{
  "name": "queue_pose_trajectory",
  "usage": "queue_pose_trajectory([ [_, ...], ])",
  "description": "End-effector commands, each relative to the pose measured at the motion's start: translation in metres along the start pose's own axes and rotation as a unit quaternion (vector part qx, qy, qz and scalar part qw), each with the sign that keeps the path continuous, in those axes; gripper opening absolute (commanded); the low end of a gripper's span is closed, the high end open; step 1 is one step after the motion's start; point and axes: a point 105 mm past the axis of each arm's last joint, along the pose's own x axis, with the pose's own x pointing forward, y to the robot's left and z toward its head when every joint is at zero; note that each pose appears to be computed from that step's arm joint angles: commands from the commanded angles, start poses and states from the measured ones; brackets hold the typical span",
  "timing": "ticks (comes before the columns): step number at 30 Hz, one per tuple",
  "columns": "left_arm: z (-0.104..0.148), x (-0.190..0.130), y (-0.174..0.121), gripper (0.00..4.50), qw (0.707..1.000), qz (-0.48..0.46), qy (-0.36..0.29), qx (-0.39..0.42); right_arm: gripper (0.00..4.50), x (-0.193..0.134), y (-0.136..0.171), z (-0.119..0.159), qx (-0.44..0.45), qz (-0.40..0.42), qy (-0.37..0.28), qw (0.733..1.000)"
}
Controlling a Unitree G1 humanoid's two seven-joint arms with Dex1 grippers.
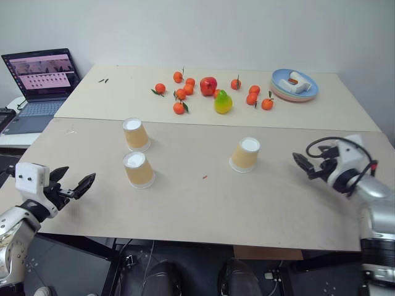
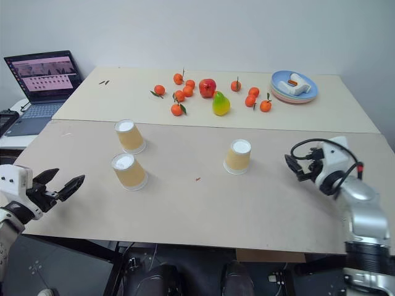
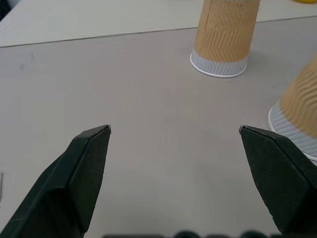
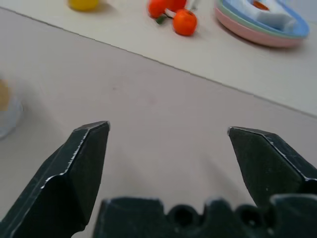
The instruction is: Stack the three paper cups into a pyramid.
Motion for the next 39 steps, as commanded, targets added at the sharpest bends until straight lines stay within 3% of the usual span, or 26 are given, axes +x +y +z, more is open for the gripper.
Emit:
queue_pose_trajectory([
  [1, 0.023, 0.004, 0.003, 4.44, 0.999, -0.020, -0.016, 0.029, 4.50, -0.012, 0.026, 0.068, -0.051, 0.145, -0.055, 0.987],
  [3, 0.025, 0.009, 0.001, 4.44, 0.999, -0.032, -0.017, 0.030, 4.50, -0.022, 0.058, 0.094, -0.070, 0.244, -0.070, 0.965],
  [6, 0.023, 0.021, -0.006, 4.44, 0.998, -0.057, -0.011, 0.035, 4.50, -0.034, 0.120, 0.122, -0.092, 0.399, -0.087, 0.908],
  [9, 0.020, 0.032, -0.013, 4.44, 0.996, -0.084, -0.001, 0.039, 4.50, -0.037, 0.173, 0.127, -0.122, 0.501, -0.088, 0.852],
  [12, 0.022, 0.037, -0.014, 4.44, 0.994, -0.102, 0.002, 0.045, 4.50, -0.034, 0.197, 0.129, -0.127, 0.538, -0.095, 0.828],
  [18, 0.024, 0.034, -0.030, 4.44, 0.980, -0.189, 0.030, 0.054, 4.50, -0.013, 0.204, 0.117, -0.132, 0.524, -0.092, 0.836],
  [24, 0.032, 0.012, -0.070, 4.44, 0.924, -0.364, 0.098, 0.069, 4.50, 0.012, 0.186, 0.114, -0.134, 0.455, -0.096, 0.875],
  [30, 0.054, 0.028, -0.072, 4.44, 0.916, -0.380, 0.082, 0.096, 4.50, 0.012, 0.183, 0.127, -0.131, 0.439, -0.125, 0.880],
  [39, 0.046, 0.052, -0.085, 4.44, 0.895, -0.415, 0.080, 0.143, 4.50, 0.006, 0.185, 0.140, -0.135, 0.423, -0.147, 0.884],
])
